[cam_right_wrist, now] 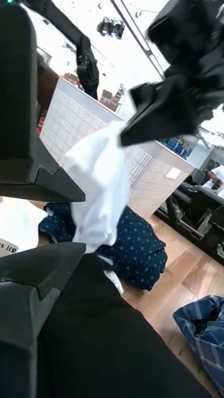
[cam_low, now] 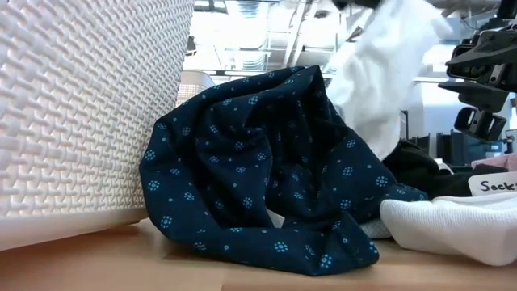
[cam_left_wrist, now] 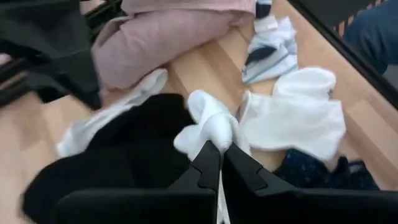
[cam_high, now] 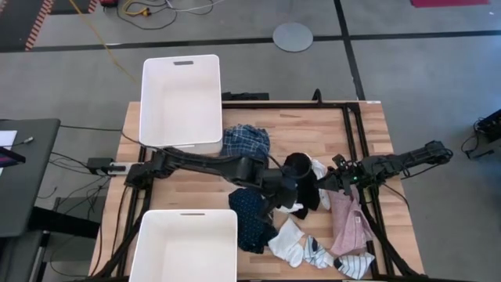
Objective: Sort clothes
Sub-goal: Put the middle white sock into the bottom white bin
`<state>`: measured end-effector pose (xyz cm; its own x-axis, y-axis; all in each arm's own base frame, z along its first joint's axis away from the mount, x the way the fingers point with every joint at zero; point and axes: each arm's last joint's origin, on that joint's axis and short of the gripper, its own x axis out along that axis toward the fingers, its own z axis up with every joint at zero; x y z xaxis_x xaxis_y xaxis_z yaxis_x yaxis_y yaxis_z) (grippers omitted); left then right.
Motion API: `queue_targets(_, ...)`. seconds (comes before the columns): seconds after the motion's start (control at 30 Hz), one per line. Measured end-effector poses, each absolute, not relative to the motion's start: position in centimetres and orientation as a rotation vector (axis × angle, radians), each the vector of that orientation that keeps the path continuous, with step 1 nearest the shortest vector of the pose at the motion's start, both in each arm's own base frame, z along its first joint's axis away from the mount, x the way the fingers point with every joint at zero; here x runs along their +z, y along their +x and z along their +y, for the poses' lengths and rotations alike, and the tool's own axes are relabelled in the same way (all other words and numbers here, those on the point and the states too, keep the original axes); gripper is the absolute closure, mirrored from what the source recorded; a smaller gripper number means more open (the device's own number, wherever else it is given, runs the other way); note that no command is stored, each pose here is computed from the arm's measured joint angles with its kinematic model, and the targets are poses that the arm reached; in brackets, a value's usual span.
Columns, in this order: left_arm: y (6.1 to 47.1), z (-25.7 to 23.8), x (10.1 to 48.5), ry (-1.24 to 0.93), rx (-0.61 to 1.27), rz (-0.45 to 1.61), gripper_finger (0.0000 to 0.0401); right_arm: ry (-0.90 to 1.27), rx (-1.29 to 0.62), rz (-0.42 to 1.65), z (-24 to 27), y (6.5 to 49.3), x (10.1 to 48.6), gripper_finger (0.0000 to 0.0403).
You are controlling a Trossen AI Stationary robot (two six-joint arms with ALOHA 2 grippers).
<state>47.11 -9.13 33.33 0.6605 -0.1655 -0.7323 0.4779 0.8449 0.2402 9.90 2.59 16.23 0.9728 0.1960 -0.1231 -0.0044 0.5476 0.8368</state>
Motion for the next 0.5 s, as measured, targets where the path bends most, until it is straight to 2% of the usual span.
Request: queue_targets(0.5,39.0,-6.8,45.1,0.460,-0.283,0.522,0.0401,0.986,0.120,0.211,2.6,9.9,16.2,0.0271)
